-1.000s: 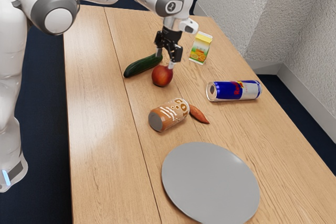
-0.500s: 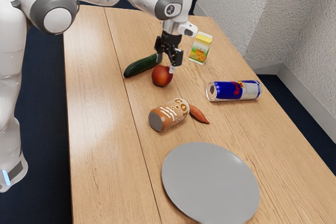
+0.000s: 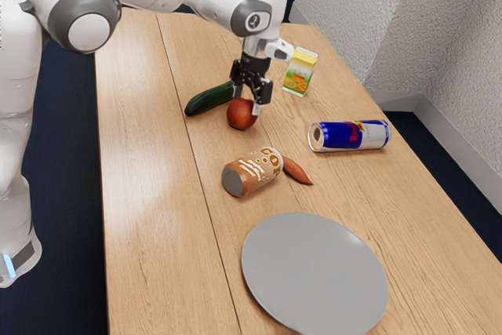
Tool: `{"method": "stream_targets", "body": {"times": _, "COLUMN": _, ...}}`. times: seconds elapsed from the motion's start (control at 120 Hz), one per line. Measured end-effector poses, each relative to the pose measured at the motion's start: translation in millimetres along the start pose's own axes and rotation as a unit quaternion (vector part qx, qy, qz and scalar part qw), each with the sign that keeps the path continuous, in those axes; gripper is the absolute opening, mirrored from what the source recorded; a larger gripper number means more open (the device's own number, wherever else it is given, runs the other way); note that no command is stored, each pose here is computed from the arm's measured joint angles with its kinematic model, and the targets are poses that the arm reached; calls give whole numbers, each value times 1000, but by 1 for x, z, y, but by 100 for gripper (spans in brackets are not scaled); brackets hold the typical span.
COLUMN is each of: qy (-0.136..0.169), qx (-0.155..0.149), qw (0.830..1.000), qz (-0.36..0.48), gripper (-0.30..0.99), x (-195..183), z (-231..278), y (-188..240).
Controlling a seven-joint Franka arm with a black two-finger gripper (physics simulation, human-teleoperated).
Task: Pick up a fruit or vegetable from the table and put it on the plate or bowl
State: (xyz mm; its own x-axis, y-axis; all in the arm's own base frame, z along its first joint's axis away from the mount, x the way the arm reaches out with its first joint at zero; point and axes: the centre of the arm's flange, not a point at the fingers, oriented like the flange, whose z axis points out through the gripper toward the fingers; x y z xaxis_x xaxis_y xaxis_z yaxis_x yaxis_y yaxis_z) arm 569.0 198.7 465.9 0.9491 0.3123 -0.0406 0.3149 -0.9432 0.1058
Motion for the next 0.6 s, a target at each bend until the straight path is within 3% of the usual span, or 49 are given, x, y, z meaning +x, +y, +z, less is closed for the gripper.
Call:
{"method": "stream_targets", "body": {"times": 0.517, "qy": -24, "qx": -25, "qw": 999, "qz": -7, "gripper": 69, "x": -8, "z": 40, "y": 4}}
{"method": "stream_targets", "body": {"times": 0.6, "qy": -23, "qx": -29, "qw": 999, "qz": -9, "gripper": 56, "x": -10, "z": 44, "y": 6}}
